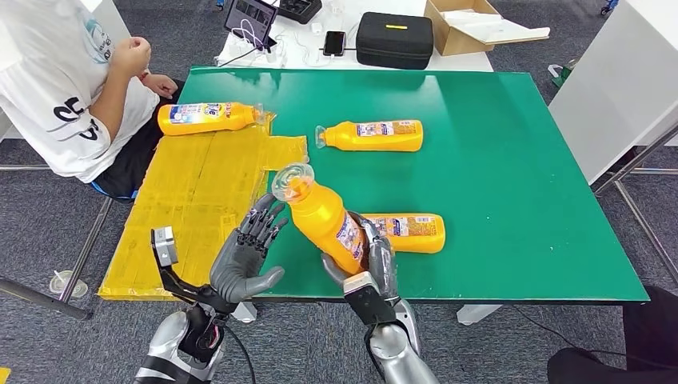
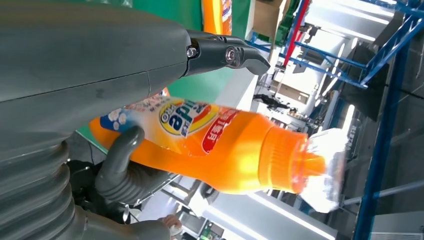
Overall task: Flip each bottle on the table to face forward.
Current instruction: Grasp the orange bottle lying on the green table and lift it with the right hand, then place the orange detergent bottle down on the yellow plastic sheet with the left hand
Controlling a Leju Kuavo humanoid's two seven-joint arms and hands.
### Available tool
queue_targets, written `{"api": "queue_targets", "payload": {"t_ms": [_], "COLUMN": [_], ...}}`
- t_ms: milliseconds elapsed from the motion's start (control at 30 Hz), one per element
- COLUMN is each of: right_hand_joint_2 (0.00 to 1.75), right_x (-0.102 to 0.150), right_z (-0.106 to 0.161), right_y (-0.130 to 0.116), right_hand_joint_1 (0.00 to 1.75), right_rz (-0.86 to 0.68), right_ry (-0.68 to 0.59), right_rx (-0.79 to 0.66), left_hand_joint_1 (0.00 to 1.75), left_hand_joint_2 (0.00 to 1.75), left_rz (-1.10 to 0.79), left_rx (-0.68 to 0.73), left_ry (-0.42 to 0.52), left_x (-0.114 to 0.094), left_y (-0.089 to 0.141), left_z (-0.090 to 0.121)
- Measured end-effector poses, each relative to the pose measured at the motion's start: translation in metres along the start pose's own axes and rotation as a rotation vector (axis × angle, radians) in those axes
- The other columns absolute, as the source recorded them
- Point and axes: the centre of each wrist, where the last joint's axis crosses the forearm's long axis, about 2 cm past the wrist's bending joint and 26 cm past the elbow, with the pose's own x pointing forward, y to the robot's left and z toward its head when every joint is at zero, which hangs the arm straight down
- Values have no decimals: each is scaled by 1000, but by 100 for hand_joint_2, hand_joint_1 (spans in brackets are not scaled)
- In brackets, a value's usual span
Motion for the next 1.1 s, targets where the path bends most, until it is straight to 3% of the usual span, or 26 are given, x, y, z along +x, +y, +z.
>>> {"api": "queue_targets", "payload": {"t_ms": [433,700,1100], "right_hand_joint_2": [175,175,175], "right_x": [14,10,0], "right_z": [-12,0,13], "right_y": [33,53,60], "right_hand_joint_1": [175,175,175], "right_rz": [19,13,8], "right_ry": [-65,-27,40], "right_rx": [131,256,342], "left_hand_joint_1": [0,0,0], "left_hand_joint_2": [175,175,175], "left_rz": [17,61,70], "left_rx": [-2,36,69], "left_ry": [53,70,72], "left_x": [-4,-8,-8], "left_y": [4,11,17], "left_z": [-7,-3,4]}}
